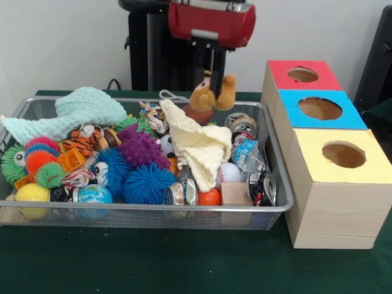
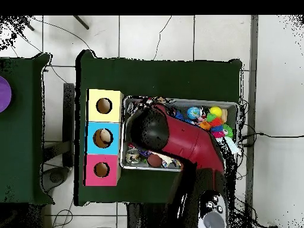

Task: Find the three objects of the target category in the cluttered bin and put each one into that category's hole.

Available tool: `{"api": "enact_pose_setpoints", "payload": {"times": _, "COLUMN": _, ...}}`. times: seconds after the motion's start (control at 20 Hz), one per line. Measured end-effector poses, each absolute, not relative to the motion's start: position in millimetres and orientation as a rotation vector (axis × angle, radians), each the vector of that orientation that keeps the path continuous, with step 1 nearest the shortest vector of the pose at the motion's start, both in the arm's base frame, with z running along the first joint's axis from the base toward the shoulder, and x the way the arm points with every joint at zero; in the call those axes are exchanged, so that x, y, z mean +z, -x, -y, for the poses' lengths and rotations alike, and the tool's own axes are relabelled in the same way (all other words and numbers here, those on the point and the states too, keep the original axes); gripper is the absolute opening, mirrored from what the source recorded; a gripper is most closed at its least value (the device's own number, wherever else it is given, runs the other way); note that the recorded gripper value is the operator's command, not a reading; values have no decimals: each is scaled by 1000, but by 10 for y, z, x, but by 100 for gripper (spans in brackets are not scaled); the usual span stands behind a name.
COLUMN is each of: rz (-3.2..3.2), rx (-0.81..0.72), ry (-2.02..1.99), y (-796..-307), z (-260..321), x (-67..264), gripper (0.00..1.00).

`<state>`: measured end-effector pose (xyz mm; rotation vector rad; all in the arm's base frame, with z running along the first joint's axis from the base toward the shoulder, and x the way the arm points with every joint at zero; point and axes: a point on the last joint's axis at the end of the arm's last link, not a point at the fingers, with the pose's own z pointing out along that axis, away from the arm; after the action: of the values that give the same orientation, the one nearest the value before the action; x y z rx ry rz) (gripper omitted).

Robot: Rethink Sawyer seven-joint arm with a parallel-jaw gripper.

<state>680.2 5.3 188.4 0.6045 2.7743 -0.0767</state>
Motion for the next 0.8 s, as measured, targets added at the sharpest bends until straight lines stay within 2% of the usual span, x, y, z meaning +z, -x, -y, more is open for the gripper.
{"api": "enact_pose_setpoints", "payload": {"times": 0.35, "rz": -2814, "rx": -53, "ry": -544, "y": -6518, "z": -498, "x": 2151, "gripper": 0}}
{"api": "enact_pose_setpoints", "payload": {"times": 0.8, "rz": -2853, "rx": -13, "ry": -557, "y": -6237, "z": -767, "x": 2139, "gripper": 0}}
